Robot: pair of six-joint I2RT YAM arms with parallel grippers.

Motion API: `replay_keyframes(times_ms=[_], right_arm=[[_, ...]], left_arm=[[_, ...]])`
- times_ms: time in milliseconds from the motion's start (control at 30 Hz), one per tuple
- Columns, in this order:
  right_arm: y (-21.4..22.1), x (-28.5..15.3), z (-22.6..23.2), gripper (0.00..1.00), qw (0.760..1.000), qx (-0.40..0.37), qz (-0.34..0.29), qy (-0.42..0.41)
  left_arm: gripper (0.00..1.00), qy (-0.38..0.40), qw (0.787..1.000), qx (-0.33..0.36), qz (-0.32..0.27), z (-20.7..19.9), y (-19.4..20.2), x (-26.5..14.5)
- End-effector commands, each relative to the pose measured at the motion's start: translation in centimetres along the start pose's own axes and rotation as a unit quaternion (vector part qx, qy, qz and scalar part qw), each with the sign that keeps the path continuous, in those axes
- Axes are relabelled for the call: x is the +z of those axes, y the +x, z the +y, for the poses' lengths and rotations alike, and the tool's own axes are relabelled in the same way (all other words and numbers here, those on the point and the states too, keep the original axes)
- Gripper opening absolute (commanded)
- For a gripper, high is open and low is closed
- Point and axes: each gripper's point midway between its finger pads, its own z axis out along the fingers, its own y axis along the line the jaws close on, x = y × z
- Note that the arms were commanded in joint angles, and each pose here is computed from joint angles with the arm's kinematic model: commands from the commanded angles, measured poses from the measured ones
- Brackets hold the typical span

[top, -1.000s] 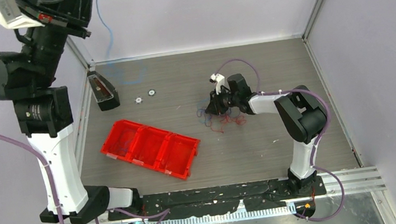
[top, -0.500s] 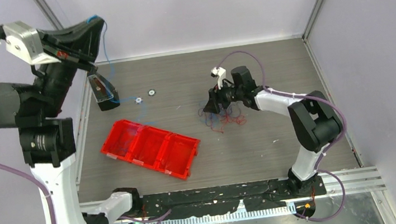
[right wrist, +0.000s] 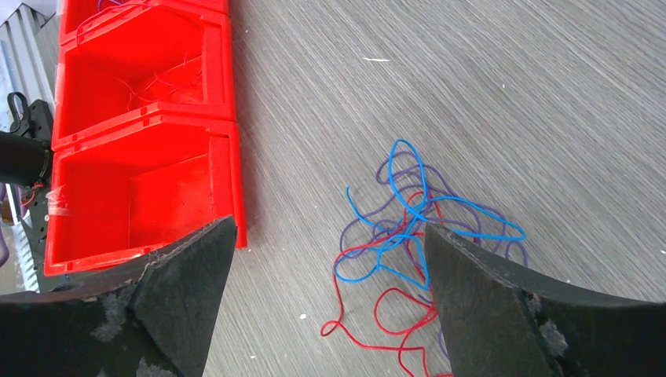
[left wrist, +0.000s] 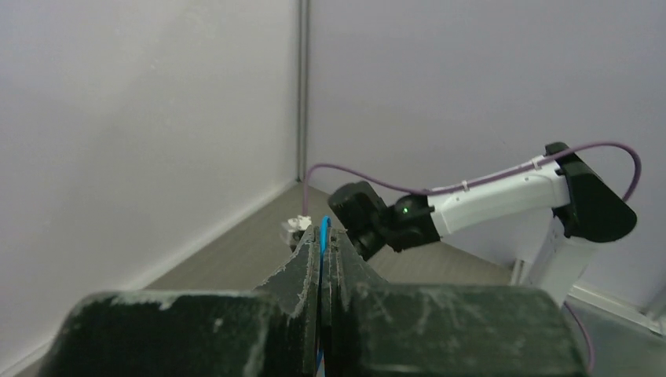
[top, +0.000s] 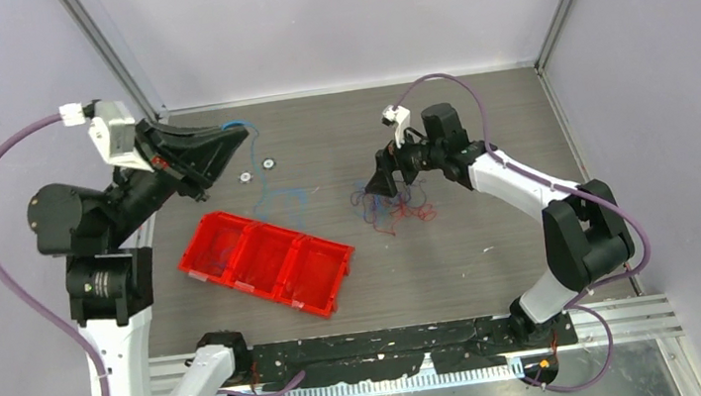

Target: Untangle the cables

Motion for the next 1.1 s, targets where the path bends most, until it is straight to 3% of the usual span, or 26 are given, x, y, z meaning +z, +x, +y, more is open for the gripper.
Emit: replay_keyframes(times_ms=[0,333,567,733,1067], right_arm=[[-3.4,-1.4,0.2,0.95,0.999,-0.025,-0.030,0.012],[-3.5,-1.8,0.2,0.95,0.999,-0.034,-0.018,0.015],[-3.0,-2.2,-0.1,0.95,0.999,-0.036,-0.010,0.019],[-2.8,-2.2,-0.2,0.95,0.999,-0.033,-0.008,0.021],[-2.7,-2.6,-0.7,0.95,0.999,-0.027,-0.012,0.033]], left_arm=[[0.00,0.073,0.996,-0.046,0.036,-2.1,2.0,-0.1],[0.00,0.117,0.984,-0.081,0.109,-4.1,8.4,-3.0],[0.00,0.112,0.985,-0.074,0.109,-4.2,8.7,-3.3],[0.00,0.081,0.985,-0.090,0.124,-2.5,11.3,-3.1],[0.00,0.072,0.951,-0.055,0.295,-1.2,22.7,-5.3]])
